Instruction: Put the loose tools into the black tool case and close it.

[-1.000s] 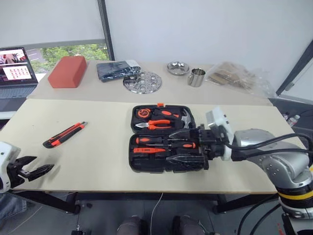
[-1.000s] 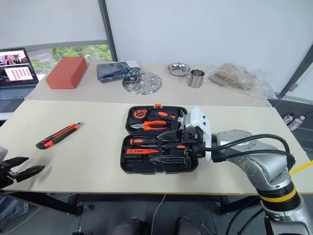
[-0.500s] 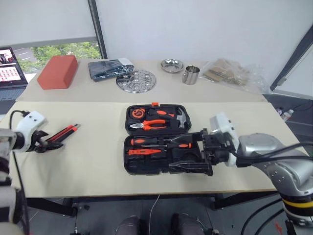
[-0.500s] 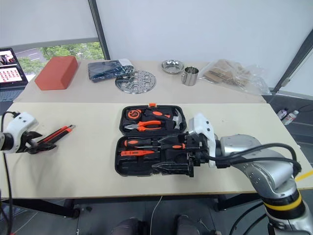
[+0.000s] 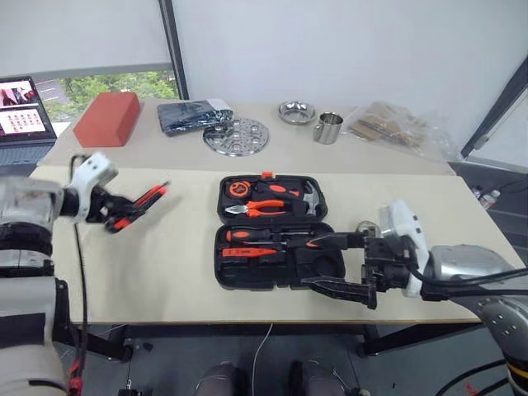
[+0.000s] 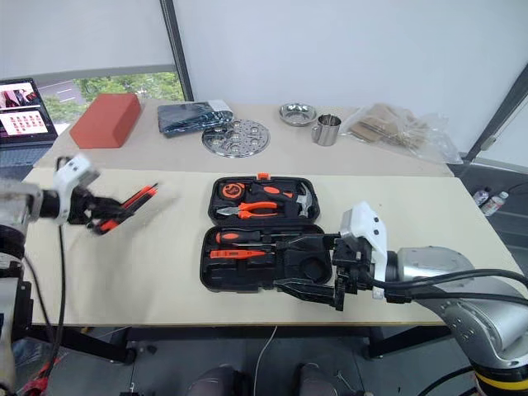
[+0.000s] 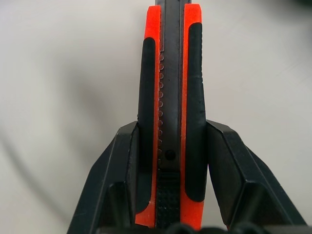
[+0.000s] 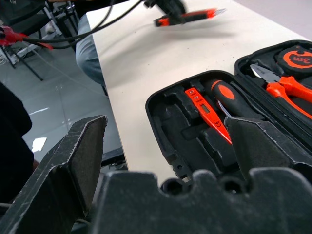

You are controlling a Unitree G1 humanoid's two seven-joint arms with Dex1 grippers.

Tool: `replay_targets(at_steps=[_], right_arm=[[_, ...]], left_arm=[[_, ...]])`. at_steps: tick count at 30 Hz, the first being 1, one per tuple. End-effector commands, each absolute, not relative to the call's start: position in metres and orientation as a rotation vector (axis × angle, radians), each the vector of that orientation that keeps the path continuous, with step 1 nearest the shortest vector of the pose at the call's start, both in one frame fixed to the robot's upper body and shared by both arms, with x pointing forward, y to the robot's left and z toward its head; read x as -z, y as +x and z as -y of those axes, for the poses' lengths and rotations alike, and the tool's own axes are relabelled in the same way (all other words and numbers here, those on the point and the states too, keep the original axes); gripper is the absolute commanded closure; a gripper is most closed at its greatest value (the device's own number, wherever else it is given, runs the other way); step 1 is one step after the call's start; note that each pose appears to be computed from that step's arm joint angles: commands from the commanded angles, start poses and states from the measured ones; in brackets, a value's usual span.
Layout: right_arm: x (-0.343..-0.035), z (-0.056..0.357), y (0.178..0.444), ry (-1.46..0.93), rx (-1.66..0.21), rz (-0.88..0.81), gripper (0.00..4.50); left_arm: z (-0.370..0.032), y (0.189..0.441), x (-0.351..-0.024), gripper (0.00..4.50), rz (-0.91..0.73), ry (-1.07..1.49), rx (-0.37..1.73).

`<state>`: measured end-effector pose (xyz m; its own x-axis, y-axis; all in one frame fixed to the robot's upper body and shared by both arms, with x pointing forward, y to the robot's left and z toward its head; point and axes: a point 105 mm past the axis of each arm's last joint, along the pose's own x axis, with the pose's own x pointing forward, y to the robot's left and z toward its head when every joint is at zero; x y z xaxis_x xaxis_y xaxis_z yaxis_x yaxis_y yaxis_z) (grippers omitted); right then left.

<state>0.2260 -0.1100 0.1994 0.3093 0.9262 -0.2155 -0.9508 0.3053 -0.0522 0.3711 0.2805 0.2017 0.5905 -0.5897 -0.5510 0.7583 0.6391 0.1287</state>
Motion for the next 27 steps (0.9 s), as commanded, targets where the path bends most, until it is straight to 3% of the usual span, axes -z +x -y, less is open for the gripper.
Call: replay_targets(at_steps=[1,9,14,22,24,27], right_arm=[[-0.206,0.116,0.221,-0.205,-1.208,-0.136,0.0],[-0.197,0.125,0.219,-0.199,-1.133,-0.172,0.0],[-0.194,0.123,0.216,-0.175,-1.096,-0.165,0.0],[-0.19,0.127,0.214,-0.148,-1.013,-0.161,0.0],[-0.19,0.128,0.213,-0.142,-0.999,-0.159,0.0],[-0.19,0.129,0.212,-0.138,-0.989,-0.159,0.0]], left_arm=[[-0.192,0.324,-0.218,2.96,-0.438,0.469,1.236],[-0.104,0.29,-0.181,2.96,-0.473,0.434,1.517],[-0.086,0.294,-0.149,2.96,-0.599,0.457,1.524],[-0.067,0.31,-0.128,2.96,-0.62,0.503,1.544],[-0.064,0.311,-0.127,1.95,-0.612,0.518,1.56],[-0.06,0.304,-0.135,0.95,-0.594,0.486,1.643]])
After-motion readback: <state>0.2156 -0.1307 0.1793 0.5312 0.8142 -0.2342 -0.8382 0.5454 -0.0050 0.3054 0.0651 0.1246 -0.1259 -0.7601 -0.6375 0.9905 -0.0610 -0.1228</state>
